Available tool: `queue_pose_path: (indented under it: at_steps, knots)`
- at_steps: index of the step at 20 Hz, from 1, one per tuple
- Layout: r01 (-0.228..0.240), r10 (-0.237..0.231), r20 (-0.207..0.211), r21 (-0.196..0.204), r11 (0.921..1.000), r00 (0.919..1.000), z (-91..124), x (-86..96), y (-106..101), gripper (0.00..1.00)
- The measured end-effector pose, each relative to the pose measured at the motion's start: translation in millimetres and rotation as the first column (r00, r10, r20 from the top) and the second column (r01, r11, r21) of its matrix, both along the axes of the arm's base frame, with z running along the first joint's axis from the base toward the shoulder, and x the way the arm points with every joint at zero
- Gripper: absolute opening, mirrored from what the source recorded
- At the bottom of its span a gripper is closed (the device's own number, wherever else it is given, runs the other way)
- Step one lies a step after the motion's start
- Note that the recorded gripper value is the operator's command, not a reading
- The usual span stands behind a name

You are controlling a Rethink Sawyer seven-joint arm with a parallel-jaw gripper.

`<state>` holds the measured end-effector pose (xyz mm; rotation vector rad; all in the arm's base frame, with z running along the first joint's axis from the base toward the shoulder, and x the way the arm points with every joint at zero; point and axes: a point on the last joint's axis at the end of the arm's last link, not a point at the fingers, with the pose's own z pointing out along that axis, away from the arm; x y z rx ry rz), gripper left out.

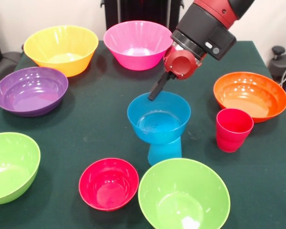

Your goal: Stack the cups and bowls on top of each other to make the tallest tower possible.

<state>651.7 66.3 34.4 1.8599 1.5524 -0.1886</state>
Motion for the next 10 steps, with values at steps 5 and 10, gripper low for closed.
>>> queue_pose_path:
  at_steps: [5, 10]
  knots:
    - [-0.003, 0.003, -0.022, -0.012, 0.9999, 0.9998, -13, -6.4, -2, 0.0]
    - [-0.01, 0.009, -0.045, -0.028, 0.9996, 0.999, -26, -13.7, -2, 0.0]
